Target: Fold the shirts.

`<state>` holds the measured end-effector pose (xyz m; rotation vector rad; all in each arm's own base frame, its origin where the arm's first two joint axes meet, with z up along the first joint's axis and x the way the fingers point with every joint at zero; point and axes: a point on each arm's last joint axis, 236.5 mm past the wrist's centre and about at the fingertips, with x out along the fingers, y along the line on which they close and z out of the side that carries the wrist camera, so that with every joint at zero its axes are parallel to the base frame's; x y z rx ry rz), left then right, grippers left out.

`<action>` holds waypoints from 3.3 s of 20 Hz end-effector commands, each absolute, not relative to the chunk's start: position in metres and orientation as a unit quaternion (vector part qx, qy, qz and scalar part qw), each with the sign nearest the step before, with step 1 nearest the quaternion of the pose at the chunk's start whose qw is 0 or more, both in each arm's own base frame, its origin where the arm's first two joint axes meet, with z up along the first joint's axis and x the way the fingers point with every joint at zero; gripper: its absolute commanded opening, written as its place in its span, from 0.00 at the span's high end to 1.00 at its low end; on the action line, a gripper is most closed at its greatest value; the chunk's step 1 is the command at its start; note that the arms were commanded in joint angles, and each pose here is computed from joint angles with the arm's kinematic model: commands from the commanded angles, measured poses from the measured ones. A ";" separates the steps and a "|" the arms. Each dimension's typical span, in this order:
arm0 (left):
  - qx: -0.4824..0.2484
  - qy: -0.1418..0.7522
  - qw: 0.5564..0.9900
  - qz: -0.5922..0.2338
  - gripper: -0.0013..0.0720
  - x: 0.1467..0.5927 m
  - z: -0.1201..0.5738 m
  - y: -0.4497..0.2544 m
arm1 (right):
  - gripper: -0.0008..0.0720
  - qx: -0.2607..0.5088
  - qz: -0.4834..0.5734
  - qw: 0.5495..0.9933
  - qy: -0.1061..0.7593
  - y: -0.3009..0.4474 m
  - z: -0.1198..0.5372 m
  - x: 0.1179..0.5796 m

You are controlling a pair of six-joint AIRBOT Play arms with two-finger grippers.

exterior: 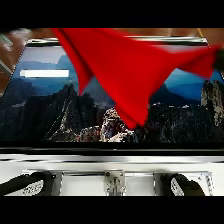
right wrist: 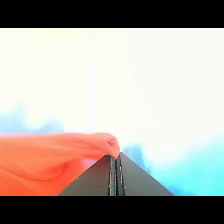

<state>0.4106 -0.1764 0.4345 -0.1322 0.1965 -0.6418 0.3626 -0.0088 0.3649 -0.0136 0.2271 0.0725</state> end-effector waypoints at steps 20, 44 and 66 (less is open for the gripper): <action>-0.020 0.464 0.874 -0.141 0.94 0.303 0.211 -0.072 | 0.91 0.035 0.102 0.951 0.291 -0.001 0.270 0.461; -0.207 0.652 0.727 -0.061 0.24 0.387 0.018 0.035 | 0.10 0.147 0.097 0.831 0.528 -0.011 0.090 0.478; -0.403 0.652 0.638 -0.079 0.39 0.357 -0.134 -0.026 | 0.09 0.238 0.156 0.727 0.625 0.004 0.048 0.410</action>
